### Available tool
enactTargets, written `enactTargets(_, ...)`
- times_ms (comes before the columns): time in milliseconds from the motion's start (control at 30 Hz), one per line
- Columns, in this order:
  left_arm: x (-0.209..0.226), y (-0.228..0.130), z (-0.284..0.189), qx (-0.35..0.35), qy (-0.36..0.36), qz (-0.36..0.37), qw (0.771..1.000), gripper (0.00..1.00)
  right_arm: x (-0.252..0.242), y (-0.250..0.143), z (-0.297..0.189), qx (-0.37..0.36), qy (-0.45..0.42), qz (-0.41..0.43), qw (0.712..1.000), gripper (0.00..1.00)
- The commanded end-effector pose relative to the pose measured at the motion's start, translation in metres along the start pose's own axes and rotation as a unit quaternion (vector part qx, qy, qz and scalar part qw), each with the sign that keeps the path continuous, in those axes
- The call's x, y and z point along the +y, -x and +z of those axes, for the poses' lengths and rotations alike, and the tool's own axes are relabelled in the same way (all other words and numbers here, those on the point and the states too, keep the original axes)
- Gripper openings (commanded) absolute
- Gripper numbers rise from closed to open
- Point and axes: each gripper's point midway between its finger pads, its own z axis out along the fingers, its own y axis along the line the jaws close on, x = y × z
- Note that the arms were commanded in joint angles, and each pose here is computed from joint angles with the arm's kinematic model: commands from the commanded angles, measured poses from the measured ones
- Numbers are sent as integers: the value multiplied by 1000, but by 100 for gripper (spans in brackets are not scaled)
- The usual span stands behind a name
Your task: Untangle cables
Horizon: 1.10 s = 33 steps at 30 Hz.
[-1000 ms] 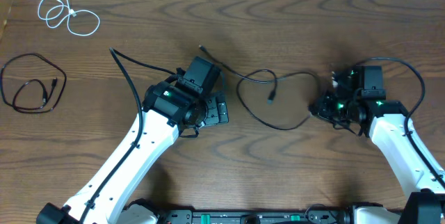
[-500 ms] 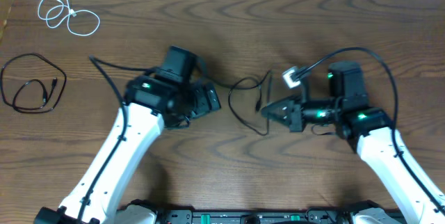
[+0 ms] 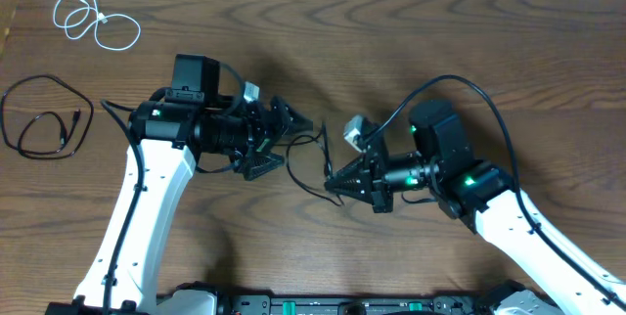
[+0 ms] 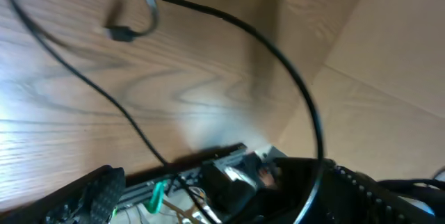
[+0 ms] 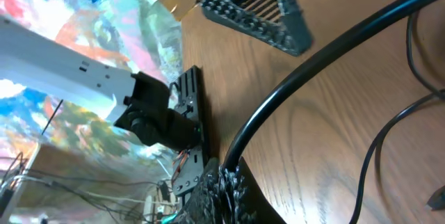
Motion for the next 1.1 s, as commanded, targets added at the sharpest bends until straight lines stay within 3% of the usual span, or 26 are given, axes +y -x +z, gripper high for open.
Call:
enactTargets(0, -23, -11, -9, 21, -47, 22, 998, 95, 3, 3, 0, -2, -8, -18, 1000, 1)
enactTargets(100, -36, -21, -11, 48, -88, 62, 993, 95, 1, 1, 0, 2, -13, -11, 1000, 1)
enactTargets(367, -31, -16, -10, 34, -71, 69, 994, 94, 5, -1, 3, 6, -5, -14, 1000, 1)
enactTargets(467, -28, -15, -10, 30, -63, 66, 995, 74, 11, -1, 7, 9, 4, -18, 1000, 1)
enactTargets(733, -28, -15, -9, 30, -63, 76, 995, 73, 16, 2, 10, 6, 11, -10, 1000, 1)
enactTargets(833, -26, -18, -9, 36, -59, 70, 995, 62, 19, 8, 12, -5, 16, -14, 1000, 1)
enactTargets(867, -25, -19, -9, 38, -58, 71, 995, 54, 21, 9, 13, -6, 18, -18, 1000, 1)
enactTargets(1067, -27, -26, -4, 48, -56, 80, 994, 50, 22, 9, 14, -4, 19, -18, 1000, 1)
